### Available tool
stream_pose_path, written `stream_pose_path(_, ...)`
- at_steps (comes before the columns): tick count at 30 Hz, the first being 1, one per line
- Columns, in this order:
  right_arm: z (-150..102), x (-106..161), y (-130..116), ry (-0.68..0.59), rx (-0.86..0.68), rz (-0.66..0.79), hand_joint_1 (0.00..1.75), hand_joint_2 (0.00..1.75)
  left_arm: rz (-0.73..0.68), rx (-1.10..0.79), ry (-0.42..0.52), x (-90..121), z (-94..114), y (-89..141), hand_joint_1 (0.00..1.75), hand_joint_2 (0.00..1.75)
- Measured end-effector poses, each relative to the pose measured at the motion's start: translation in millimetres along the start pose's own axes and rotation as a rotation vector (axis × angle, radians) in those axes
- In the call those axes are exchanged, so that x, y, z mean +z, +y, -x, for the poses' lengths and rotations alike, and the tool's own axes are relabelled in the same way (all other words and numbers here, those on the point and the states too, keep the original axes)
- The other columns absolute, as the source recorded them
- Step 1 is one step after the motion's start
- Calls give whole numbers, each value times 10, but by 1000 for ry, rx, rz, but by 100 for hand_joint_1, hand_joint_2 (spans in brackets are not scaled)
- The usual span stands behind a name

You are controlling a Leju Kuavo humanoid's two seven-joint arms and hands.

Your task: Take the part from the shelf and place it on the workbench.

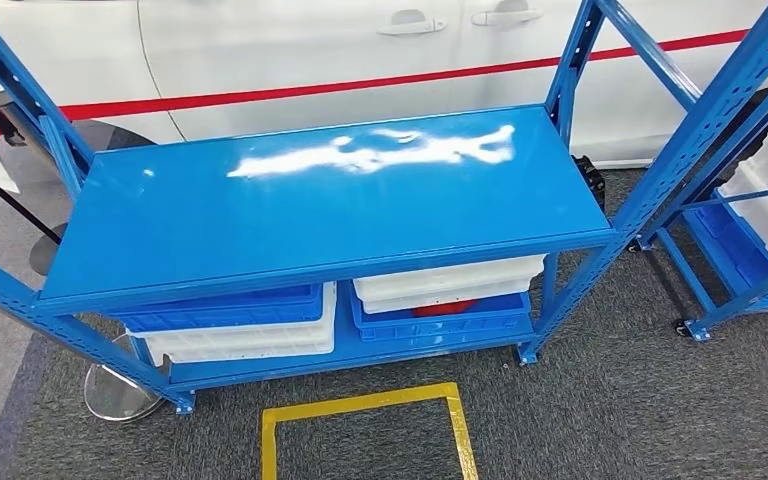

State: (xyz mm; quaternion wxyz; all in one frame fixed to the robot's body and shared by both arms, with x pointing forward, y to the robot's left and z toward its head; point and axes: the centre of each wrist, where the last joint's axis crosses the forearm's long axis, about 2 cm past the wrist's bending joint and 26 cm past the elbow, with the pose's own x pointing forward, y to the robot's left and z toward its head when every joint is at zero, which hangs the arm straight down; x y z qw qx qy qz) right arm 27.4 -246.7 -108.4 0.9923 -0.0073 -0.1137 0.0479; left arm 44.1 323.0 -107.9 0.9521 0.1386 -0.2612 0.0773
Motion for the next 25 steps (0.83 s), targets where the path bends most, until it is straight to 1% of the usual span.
stream_pose_path(2, -1, 0, -1, 3, -4, 2, 0, 175, -3, -2, 4, 1, 1, 1, 0, 0)
stream_pose_path(6, -2, 0, -1, 28, -12, 1, 0, 175, -11, -10, 17, 6, 10, 1, 0, 0)
stream_pose_path(7, -1, 0, -1, 34, -15, 2, 0, 131, -14, -13, 19, 5, 8, 5, 0, 0)
stream_pose_path(10, -5, 0, -10, 36, -40, 11, 0, 0, -16, -12, 27, 6, -2, -13, 0, 131)
stream_pose_path(11, -9, -1, -14, 35, -49, 14, 0, 0, -16, -11, 29, 8, -3, -22, 0, 175)
stream_pose_path(18, -25, -3, -19, 32, -62, 18, 0, 0, -31, -20, 41, 4, -14, -12, 0, 175)
stream_pose_path(22, -31, -4, -19, 32, -62, 17, 0, 175, -32, -25, 49, 2, -18, -10, 0, 175)
stream_pose_path(25, -32, -4, -18, 35, -60, 14, 0, 175, -31, -27, 53, 2, -18, -9, 0, 175)
